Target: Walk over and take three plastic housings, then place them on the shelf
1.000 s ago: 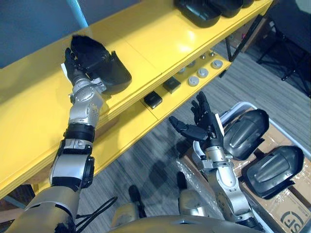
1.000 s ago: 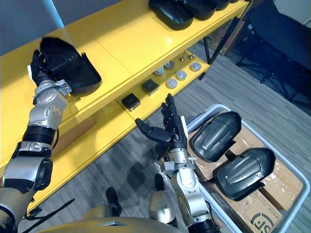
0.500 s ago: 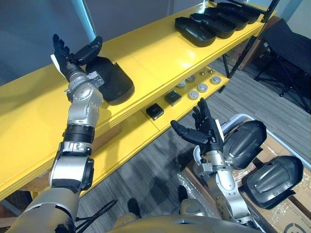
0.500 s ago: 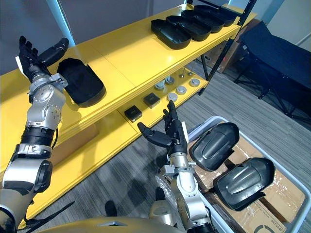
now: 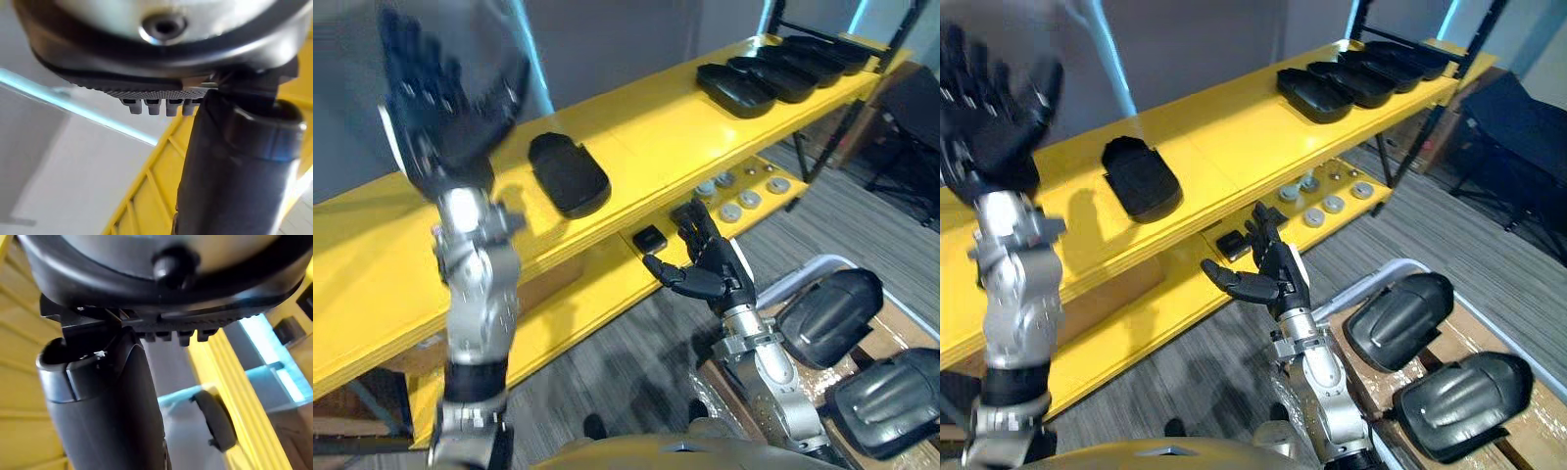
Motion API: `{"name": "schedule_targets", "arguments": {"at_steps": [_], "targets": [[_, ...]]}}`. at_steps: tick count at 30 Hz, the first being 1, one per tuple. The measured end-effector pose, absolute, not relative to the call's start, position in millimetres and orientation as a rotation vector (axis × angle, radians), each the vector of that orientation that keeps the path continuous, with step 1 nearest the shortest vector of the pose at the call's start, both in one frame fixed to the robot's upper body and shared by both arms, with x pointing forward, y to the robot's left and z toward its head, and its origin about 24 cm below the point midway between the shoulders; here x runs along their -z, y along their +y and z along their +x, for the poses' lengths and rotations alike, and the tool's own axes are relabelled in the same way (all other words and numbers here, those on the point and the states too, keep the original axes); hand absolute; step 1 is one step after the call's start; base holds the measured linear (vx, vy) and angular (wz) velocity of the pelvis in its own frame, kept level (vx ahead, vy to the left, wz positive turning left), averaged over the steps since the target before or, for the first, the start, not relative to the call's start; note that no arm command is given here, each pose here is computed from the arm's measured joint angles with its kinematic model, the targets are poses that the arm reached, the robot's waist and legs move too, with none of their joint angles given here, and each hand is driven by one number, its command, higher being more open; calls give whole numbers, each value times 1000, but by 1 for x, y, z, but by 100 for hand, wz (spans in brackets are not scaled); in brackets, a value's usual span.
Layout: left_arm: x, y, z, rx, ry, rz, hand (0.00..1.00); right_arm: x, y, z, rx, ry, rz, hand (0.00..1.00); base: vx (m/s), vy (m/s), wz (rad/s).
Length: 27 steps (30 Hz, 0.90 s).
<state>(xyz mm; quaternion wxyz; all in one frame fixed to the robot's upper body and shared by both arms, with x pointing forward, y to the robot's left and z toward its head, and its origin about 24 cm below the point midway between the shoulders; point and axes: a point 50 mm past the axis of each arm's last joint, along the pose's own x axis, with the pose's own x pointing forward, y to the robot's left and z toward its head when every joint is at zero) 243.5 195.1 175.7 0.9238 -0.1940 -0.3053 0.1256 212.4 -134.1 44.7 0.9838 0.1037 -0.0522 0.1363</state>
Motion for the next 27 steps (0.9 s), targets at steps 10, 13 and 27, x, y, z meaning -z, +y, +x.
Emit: {"name": "schedule_targets", "arguments": {"at_steps": [10,13,27], "targets": [[-117,197,215,-203,-389,-290,100,-68,-131,221,-291,-203,218,100,-70,-4,14],[-112,197,211,-179,-366,-279,100,-70,-130,224,-299,-204,214,100,6,6,4],[-78,186,211,-128,-225,-300,100,-34,-182,216,-18,-56,206,100,-6,2,2]]}}
